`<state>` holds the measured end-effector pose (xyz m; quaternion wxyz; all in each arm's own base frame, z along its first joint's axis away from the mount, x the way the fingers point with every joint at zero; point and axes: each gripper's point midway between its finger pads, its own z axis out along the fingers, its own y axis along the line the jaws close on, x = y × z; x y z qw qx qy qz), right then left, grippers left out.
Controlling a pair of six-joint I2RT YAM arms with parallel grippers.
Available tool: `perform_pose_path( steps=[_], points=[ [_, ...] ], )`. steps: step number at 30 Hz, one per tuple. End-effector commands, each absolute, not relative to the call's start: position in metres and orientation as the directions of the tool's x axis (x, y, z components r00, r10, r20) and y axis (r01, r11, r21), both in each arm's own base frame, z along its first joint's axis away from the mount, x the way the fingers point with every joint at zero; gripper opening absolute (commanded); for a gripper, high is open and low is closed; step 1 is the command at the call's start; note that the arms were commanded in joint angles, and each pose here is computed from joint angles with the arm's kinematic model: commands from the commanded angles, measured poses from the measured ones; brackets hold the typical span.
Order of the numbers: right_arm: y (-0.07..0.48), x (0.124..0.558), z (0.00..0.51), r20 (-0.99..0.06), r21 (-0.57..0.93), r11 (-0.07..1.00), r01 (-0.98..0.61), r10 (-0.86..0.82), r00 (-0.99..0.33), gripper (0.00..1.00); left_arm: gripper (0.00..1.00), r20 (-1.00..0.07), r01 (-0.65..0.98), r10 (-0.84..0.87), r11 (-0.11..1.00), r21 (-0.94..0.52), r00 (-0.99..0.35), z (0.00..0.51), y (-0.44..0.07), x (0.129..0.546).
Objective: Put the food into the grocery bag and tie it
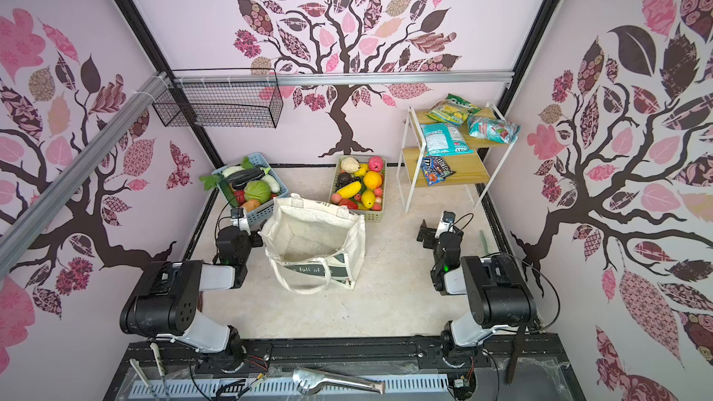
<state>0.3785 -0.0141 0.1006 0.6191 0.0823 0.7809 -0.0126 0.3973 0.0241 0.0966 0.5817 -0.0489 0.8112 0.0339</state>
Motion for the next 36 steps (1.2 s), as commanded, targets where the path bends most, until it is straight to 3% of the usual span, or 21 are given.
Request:
perform_pose_path(
  steps=[1, 36],
  points=[
    [-0.0107, 0.3856, 0.1114, -0.976, 0.078, 0.988, 0.132, 0.103, -0.191, 1.0, 0.97, -0.951, -0.124, -0.042, 0.992, -0.004, -0.307, 0.1006, 0.025, 0.4014],
    [-0.0107, 0.3866, 0.112, -0.976, 0.079, 0.988, 0.133, 0.103, -0.191, 1.0, 0.97, -0.951, -0.122, -0.05, 0.992, -0.013, -0.306, 0.1004, 0.0251, 0.4012]
  ],
)
